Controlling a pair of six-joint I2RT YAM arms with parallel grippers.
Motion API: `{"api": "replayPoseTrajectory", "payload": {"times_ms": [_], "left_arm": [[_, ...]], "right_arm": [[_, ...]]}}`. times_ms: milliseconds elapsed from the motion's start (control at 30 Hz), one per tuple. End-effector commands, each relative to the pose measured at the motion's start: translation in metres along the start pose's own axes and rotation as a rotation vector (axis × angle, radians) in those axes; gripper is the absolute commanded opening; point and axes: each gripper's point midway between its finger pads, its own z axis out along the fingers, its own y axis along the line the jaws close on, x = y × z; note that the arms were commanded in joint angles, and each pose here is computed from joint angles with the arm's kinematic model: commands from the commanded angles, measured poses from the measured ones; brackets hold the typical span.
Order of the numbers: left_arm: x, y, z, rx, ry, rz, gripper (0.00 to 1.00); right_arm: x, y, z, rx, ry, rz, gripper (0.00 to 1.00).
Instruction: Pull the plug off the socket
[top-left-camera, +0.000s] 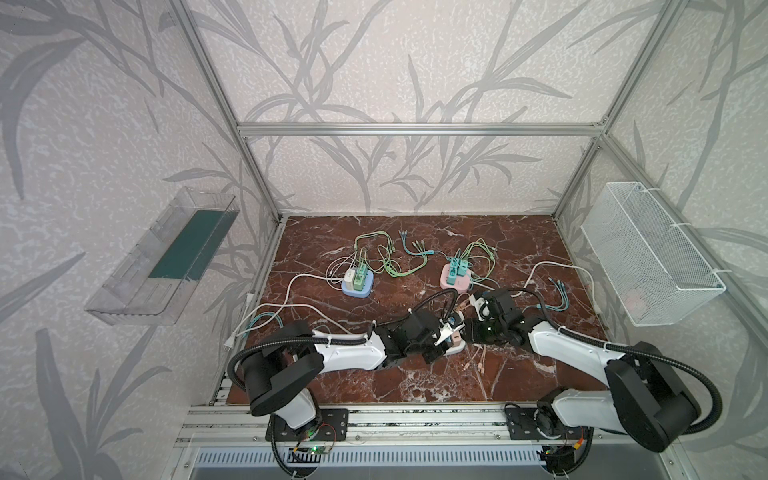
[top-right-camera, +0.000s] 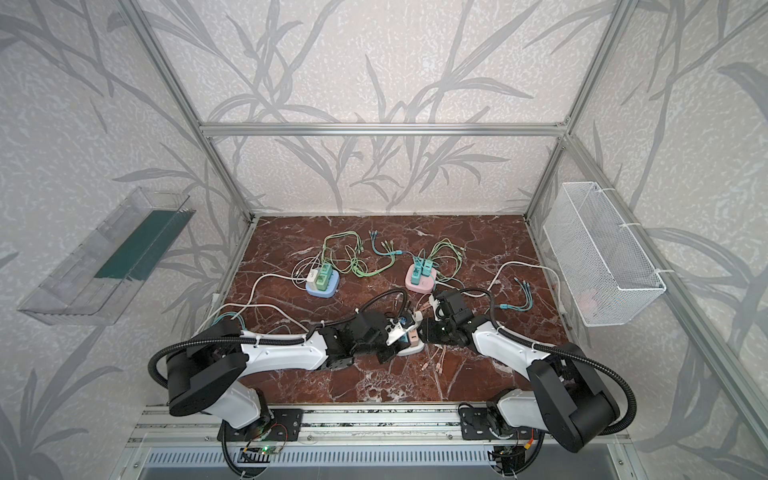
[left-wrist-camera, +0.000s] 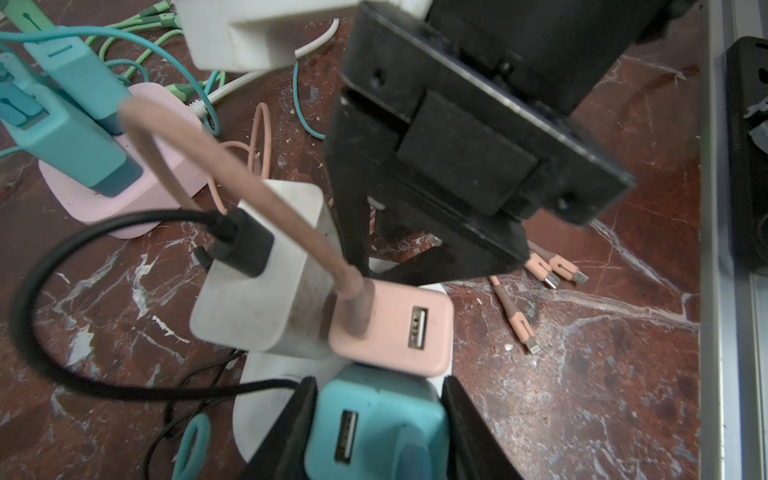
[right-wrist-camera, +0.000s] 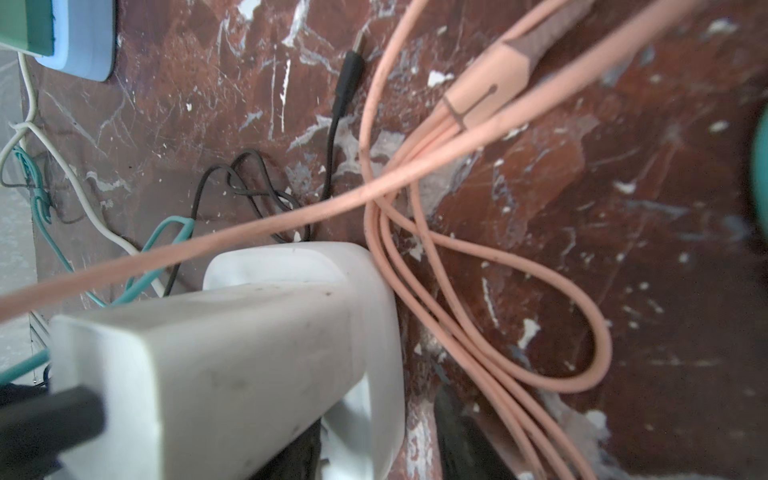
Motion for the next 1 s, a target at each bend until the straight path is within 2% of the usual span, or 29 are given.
{"api": "replayPoseTrajectory", "payload": {"times_ms": [0,300,400,667,867,967], "left_arm": [[-0.007,0.011,0.007,-0.048,-0.012,-0.002,0.30],[-0.012,0.012,0.003,-0.009,-0.041,-0.005,0.26],[-0.017,0.009,-0.002,0.025,-0.064,-0.017,0.26],[-0.037,0.008,-0.016,0.107,-0.133,-0.077,0.25],[-0.036,0.010,-0.018,0.108,-0.116,-0.068,0.24],[-0.034,0.012,-0.017,0.097,-0.107,-0.067,0.24]], "right_arm": [[-0.002,0.007,-0.003,-0.026,0.005,-0.032,0.46],[0.012,0.001,0.003,-0.048,0.016,-0.022,0.41],[0.016,-0.004,0.004,-0.028,0.020,-0.027,0.37],[0.025,-0.029,0.006,0.093,0.050,-0.058,0.34],[0.025,-0.032,0.010,0.108,0.050,-0.049,0.33],[0.027,-0.037,0.013,0.188,0.064,-0.088,0.33]]}}
